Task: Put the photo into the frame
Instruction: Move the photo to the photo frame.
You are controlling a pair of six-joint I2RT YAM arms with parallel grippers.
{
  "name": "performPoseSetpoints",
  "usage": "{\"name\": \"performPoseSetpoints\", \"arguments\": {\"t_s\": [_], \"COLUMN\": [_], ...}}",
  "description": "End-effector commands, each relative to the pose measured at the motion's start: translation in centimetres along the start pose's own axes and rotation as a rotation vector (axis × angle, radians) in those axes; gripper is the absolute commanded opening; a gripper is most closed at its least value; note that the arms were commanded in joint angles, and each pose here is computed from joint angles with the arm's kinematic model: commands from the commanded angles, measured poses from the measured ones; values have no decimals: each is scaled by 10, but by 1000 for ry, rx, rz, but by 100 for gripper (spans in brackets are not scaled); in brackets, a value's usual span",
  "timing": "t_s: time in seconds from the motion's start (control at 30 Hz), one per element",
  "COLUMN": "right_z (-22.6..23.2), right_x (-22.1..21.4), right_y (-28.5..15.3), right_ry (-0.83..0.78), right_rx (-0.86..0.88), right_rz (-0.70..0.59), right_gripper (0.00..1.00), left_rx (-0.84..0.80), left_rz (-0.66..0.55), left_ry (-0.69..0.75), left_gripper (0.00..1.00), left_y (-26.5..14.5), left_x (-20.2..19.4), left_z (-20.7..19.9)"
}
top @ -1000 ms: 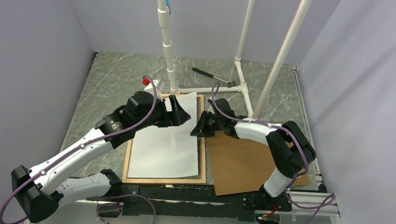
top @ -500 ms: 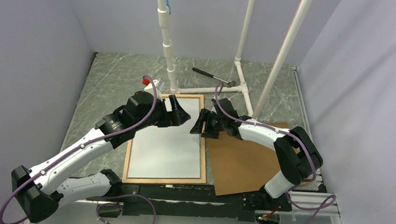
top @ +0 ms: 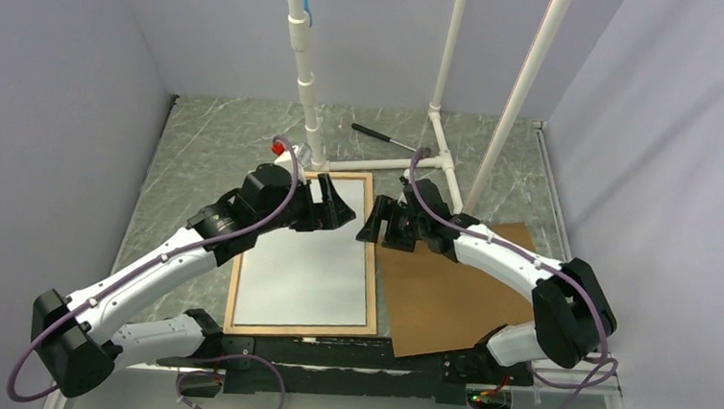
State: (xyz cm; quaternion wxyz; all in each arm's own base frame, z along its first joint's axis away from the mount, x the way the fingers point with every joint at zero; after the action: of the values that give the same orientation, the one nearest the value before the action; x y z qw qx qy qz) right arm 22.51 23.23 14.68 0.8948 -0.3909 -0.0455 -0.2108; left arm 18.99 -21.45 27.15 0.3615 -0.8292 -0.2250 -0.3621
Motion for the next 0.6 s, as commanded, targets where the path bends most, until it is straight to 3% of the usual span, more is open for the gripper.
{"name": "performPoseSetpoints", "arguments": {"t_s": [0.0, 0.37, 0.57], "right_z": [-14, -61, -89], "right_x": [-2, -6, -8], "right_y": [-14, -56, -82], "right_ry": [17, 208, 239], "right_rx": [-18, 51, -57], "right_rz": [-7, 14, -63], "right_gripper": [79, 81, 83], "left_rx": [-109, -157, -179], "left_rz": [-10, 171, 310], "left_ry": [1, -43, -52], "left_gripper": [94, 93, 93], "left_y": [11, 62, 97], "left_x": [10, -15, -35], "left_z": [-15, -18, -30]}}
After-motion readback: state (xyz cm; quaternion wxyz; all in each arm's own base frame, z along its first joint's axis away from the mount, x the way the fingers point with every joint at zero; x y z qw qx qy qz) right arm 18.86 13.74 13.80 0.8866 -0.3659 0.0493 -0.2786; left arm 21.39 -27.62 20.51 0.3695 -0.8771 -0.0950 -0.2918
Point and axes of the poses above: each gripper's point midway between its finger pads, its own y axis out along the fingers, its own z axis along the line the jaws close on, x = y × z, the point moved 7 cm from there along -y, back along the fingers, and after that the axes turned 14 degrees about y, right-handed, at the moved point
